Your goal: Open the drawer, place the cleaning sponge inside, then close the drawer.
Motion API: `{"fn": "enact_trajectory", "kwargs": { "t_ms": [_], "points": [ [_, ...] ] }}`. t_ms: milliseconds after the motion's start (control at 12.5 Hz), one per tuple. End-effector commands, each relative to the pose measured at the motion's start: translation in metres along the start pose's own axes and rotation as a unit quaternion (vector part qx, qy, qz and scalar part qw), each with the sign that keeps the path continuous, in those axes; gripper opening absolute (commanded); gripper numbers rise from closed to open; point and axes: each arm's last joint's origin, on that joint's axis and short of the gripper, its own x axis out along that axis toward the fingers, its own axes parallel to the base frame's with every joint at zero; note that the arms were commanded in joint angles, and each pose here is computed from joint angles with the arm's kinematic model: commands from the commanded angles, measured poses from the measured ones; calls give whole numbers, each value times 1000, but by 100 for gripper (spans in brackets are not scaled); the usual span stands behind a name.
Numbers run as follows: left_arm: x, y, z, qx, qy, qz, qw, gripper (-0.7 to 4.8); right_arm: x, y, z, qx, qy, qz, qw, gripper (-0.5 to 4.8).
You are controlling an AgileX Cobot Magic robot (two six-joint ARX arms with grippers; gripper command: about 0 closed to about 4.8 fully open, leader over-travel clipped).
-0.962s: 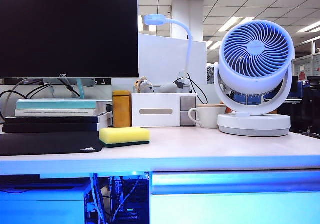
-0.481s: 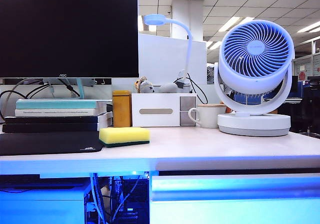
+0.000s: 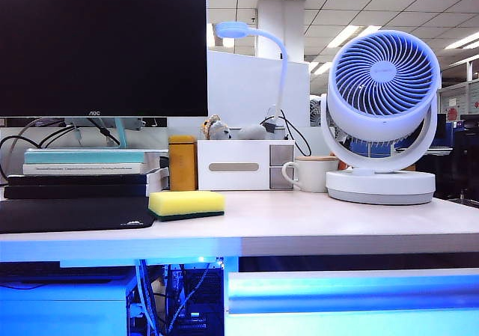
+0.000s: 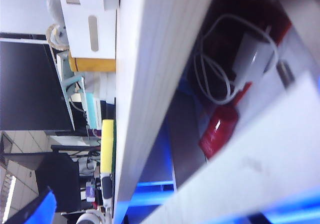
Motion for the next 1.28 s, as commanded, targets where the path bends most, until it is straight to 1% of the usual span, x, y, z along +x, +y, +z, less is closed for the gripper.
{"fn": "enact_trajectory", "kwargs": {
  "t_ms": [80,321,401,642,802,882,962,1042,1123,1203,1283],
  "points": [
    [-2,-1,1,2,-1,-1,1000,-6,-8,1,5,-4,-20,1,1000,479],
    [-2,-1,1,2,-1,0,1000,-6,-28,-3,12,10,-63,-5,998,479],
    [-2,-1,1,2,0,0,1000,-6,-43,-6,17,15,-111,-18,994,479],
    [-2,-1,1,2,0,-1,1000,-6,-60,-10,21,21,-170,-38,985,479],
    [-2,-1,1,2,0,0,1000,-6,-80,-14,26,37,-241,-60,968,479],
    [-2,0,1,2,0,0,1000,-6,-87,-14,33,60,-263,-55,961,479],
    [-2,0,1,2,0,0,1000,-6,-88,-14,40,92,-282,-49,954,357],
    [-2,0,1,2,0,0,1000,-6,-88,-10,51,91,-273,-32,957,-23],
    [-2,0,1,2,-1,-1,1000,-6,-82,13,69,26,-264,-16,964,-5],
    [-2,0,1,3,-3,0,1000,-6,-77,35,81,-23,-264,-5,964,-5],
    [-2,0,2,3,-5,0,1000,-6,-74,51,90,-57,-264,5,963,-5]
  ]
}}
